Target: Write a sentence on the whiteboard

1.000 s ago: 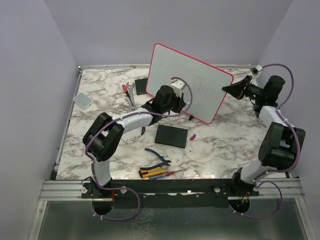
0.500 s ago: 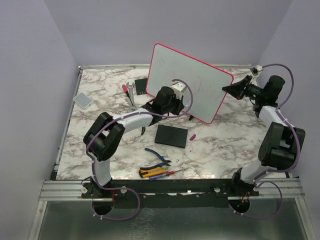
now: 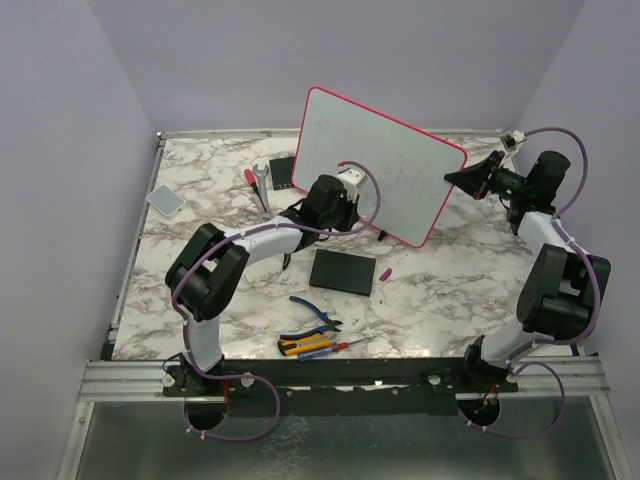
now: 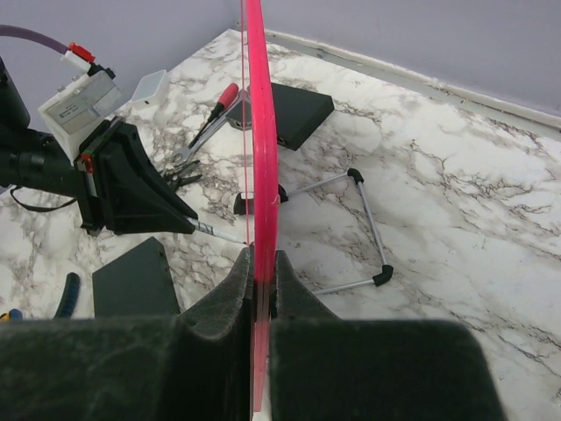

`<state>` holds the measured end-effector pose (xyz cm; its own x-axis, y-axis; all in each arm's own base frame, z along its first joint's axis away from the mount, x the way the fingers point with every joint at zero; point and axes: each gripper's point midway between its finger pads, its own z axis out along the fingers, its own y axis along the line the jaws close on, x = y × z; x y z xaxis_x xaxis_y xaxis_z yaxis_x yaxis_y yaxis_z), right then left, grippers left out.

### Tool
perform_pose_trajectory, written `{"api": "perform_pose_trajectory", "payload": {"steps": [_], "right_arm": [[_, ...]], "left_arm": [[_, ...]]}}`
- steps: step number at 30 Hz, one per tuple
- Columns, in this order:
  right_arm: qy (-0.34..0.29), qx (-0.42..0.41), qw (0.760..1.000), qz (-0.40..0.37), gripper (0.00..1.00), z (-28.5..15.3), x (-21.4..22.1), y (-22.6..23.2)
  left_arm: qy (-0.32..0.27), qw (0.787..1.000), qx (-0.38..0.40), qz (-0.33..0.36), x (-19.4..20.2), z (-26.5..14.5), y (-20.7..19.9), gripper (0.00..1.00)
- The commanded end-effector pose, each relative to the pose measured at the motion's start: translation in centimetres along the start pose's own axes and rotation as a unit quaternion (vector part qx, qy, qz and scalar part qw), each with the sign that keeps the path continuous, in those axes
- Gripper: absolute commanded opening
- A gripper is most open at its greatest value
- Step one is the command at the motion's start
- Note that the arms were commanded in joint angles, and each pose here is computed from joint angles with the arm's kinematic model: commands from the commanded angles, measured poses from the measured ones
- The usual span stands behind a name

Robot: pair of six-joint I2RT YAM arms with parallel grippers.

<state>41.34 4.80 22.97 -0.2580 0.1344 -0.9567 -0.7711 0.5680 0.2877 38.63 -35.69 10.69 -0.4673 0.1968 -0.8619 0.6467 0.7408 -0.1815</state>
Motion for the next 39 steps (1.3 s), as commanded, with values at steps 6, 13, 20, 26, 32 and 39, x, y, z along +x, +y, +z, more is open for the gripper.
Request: {"api": "perform_pose_trajectory", "payload": {"steps": [6,13,20,26,32,39], "right_arm": [[0.019,-0.002,1.0,0.015,0.01,0.7,2.1,0.2],[0.019,-0.002,1.0,0.014,0.01,0.7,2.0,0.1],[0.019,-0.001,1.0,0.015,0.01,0.7,2.1,0.1],[0.019,-0.001,1.0,0.015,0.0,0.7,2.1,0.1],[0.019,-0.001,1.0,0.016,0.01,0.7,2.1,0.1],[0.019,-0.001,1.0,0.015,0.0,0.7,2.1,0.1]], "left_arm": [[-0.019,1.0,-0.001,-0.006,-1.7,0.1,0.2,0.0],[-0.017,1.0,0.005,-0.009,-1.6,0.5,0.0,0.0],[-0.022,1.0,0.014,-0.01,-2.1,0.7,-0.5,0.0],[-0.019,1.0,0.02,-0.01,-1.9,1.2,-1.0,0.0],[-0.027,0.999,0.024,-0.013,-2.7,1.3,-1.3,0.0],[-0.045,0.998,0.028,-0.017,-4.2,1.5,-1.8,0.0]]}}
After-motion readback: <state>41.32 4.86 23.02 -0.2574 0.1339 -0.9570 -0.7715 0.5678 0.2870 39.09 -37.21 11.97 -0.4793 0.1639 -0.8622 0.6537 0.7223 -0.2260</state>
